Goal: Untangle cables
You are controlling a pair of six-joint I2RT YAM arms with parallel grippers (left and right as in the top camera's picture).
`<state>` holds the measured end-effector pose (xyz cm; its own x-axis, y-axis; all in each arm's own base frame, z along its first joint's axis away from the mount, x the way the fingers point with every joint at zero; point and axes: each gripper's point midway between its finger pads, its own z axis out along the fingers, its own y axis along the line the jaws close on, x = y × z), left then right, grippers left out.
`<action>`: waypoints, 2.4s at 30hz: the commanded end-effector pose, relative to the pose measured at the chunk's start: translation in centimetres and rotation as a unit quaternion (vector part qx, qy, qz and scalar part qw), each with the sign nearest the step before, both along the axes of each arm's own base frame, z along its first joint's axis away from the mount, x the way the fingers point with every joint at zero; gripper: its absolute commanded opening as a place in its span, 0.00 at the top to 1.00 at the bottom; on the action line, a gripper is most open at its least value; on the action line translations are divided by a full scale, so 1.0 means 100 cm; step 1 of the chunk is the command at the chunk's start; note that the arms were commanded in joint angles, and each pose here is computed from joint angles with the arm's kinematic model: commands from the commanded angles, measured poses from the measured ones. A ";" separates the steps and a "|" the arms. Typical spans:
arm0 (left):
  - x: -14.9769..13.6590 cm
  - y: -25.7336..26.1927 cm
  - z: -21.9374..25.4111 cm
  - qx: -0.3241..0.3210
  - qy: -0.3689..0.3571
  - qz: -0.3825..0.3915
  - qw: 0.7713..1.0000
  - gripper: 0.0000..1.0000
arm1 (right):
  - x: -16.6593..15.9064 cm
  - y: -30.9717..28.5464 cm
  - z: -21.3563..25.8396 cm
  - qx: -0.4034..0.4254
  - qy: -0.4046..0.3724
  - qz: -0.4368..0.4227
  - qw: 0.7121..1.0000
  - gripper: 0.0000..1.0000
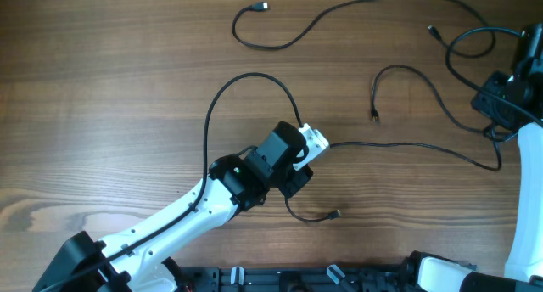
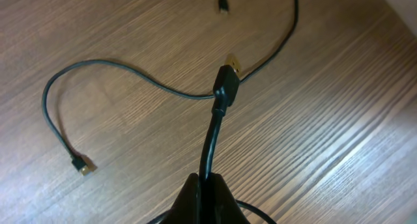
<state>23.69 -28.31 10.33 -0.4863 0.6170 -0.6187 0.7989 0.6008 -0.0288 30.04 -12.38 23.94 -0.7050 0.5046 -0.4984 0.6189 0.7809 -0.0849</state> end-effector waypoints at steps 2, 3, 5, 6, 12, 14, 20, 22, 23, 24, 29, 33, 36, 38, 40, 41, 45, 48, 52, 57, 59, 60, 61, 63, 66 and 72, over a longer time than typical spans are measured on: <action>-0.006 -0.004 0.001 -0.005 0.001 -0.013 1.000 0.96 | 0.032 0.040 0.000 0.072 -0.049 0.150 0.985 0.96; -0.007 -0.005 0.001 -0.005 0.001 -0.017 1.000 0.96 | 0.032 0.039 -0.002 0.078 -0.051 0.133 0.987 0.96; -0.011 -0.008 0.001 -0.005 0.001 -0.023 1.000 0.96 | 0.033 0.041 0.000 0.085 -0.059 0.129 0.986 0.96; -0.014 -0.011 0.001 -0.006 0.001 -0.028 1.000 0.96 | 0.033 0.041 0.001 0.083 -0.060 0.131 0.986 0.96; -0.016 -0.020 0.006 -0.018 -0.010 -0.039 0.999 0.96 | 0.030 0.041 -0.001 0.079 -0.050 0.141 0.986 0.96; -0.016 -0.021 0.007 -0.019 -0.011 -0.039 0.999 0.96 | 0.029 0.041 -0.001 0.078 -0.048 0.142 0.986 0.96; -0.016 -0.020 -0.005 -0.006 0.000 -0.039 0.999 0.96 | 0.025 0.032 -0.002 0.058 -0.035 0.129 0.989 0.96; -0.017 -0.020 -0.014 0.004 0.008 -0.039 0.999 0.96 | 0.024 0.029 -0.002 0.056 -0.035 0.123 0.990 0.96; -0.017 -0.020 -0.017 0.007 0.011 -0.039 0.999 0.96 | 0.022 0.025 -0.002 0.053 -0.035 0.116 0.991 0.96; -0.017 -0.019 -0.019 0.009 0.013 -0.039 0.999 0.96 | 0.021 0.020 -0.002 0.050 -0.034 0.110 0.992 0.96; -0.017 -0.020 -0.021 0.011 0.014 -0.039 0.999 0.96 | 0.009 -0.017 0.000 0.042 -0.041 0.054 0.997 0.96; -0.018 -0.020 -0.029 0.018 0.021 -0.040 0.999 0.96 | -0.008 -0.066 0.005 0.028 -0.061 -0.018 0.998 0.96; -0.021 -0.026 -0.032 0.008 0.030 -0.050 0.998 0.96 | -0.020 -0.094 0.007 0.022 -0.073 -0.062 0.995 0.96; -0.023 -0.034 -0.029 -0.003 0.026 -0.060 0.998 0.96 | -0.028 -0.110 0.009 0.016 -0.081 -0.084 0.993 0.96; -0.026 -0.044 -0.024 -0.015 0.015 -0.071 0.997 0.96 | -0.032 -0.127 0.014 0.003 -0.096 -0.105 0.990 0.96; -0.028 -0.048 -0.022 -0.020 0.011 -0.077 0.997 0.96 | -0.034 -0.135 0.017 -0.004 -0.105 -0.114 0.988 0.96; -0.040 -0.060 -0.024 -0.020 0.001 -0.109 0.994 0.96 | -0.038 -0.172 0.018 -0.026 -0.125 -0.150 0.980 0.96; -0.041 -0.059 -0.038 -0.006 0.013 -0.109 0.994 0.96 | -0.037 -0.189 -0.003 -0.021 -0.106 -0.166 0.980 0.96; -0.047 -0.059 -0.057 0.014 0.029 -0.114 0.993 0.96 | -0.034 -0.206 -0.039 0.001 -0.074 -0.179 0.981 0.96; -0.046 -0.070 -0.059 0.002 0.019 -0.121 0.992 0.96 | -0.028 -0.215 -0.097 0.042 -0.022 -0.184 0.982 0.96; -0.044 -0.074 -0.060 -0.004 0.014 -0.121 0.993 0.96 | -0.026 -0.218 -0.117 0.054 -0.007 -0.185 0.981 0.96; -0.043 -0.074 -0.060 -0.005 0.013 -0.121 0.993 0.96 | -0.028 -0.221 -0.128 0.057 0.005 -0.189 0.980 0.96; -0.043 -0.074 -0.060 -0.005 0.013 -0.121 0.993 0.96 | -0.029 -0.223 -0.134 0.056 0.013 -0.192 0.980 0.96; -0.043 -0.074 -0.060 -0.005 0.013 -0.121 0.993 0.96 | -0.030 -0.229 -0.149 0.056 0.028 -0.198 0.978 0.96; -0.042 -0.076 -0.058 -0.010 0.009 -0.121 0.993 0.96 | -0.035 -0.236 -0.168 0.054 0.046 -0.208 0.976 0.96; -0.038 -0.082 -0.053 -0.023 -0.002 -0.121 0.992 0.96 | -0.063 -0.257 -0.190 0.038 0.085 -0.246 0.965 0.96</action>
<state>20.13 -36.44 5.63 -0.3392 0.6746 -0.6556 0.9116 0.4077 -0.0521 26.17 -36.63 6.27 -0.4447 0.8188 -0.3632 0.8904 0.4482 -0.0797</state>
